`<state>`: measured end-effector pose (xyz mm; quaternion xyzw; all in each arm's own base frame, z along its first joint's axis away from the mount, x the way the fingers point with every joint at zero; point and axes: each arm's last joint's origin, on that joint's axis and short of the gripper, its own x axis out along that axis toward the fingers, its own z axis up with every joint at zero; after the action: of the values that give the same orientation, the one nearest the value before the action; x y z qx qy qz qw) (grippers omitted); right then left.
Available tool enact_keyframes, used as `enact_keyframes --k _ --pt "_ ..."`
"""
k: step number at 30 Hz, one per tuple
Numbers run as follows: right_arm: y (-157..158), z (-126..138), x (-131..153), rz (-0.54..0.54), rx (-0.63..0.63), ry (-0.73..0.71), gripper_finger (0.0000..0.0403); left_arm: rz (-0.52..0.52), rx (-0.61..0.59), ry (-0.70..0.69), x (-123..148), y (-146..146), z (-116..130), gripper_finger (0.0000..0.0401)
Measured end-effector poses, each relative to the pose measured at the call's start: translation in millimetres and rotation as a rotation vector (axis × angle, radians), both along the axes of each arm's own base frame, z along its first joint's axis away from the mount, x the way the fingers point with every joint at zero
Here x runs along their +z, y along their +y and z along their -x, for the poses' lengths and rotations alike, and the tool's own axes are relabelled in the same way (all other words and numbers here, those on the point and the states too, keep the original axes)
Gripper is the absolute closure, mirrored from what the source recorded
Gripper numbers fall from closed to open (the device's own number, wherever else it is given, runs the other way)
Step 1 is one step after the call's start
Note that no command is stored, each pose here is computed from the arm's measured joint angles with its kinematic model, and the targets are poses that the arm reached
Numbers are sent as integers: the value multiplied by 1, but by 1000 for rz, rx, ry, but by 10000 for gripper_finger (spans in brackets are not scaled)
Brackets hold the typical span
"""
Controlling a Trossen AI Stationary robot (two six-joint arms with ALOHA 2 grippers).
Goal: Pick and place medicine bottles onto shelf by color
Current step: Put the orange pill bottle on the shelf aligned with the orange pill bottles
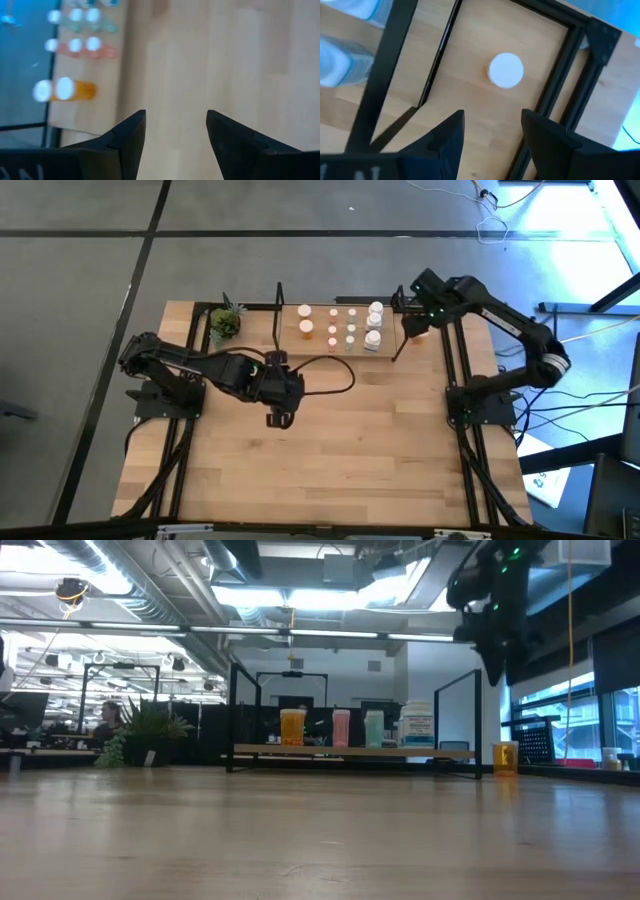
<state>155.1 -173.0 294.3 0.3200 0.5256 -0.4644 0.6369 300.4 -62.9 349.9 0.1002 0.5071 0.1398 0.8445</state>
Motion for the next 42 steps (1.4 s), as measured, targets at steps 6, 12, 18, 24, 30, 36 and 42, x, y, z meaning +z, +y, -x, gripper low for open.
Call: enact_keyframes --k 6,12,18,24,30,36,42 --pt "-19 -5 -22 -71 167 107 205 -90 135 -86 5 12 -1 199" --pt "-32 -9 -35 -107 309 163 205 -161 233 -172 10 17 -2 199" --pt "-37 -13 -43 -134 426 181 205 -232 264 -191 12 18 -1 199" --pt "-37 -12 -43 -132 441 187 205 -259 340 -252 14 23 -3 199" --pt "-37 -12 -43 -131 438 190 205 -280 363 -259 14 27 -3 199" --pt "-37 -12 -43 -132 441 192 205 -278 364 -258 14 28 -3 199" --pt "-36 -10 -42 -132 510 206 205 -260 356 -253 14 27 -4 199"
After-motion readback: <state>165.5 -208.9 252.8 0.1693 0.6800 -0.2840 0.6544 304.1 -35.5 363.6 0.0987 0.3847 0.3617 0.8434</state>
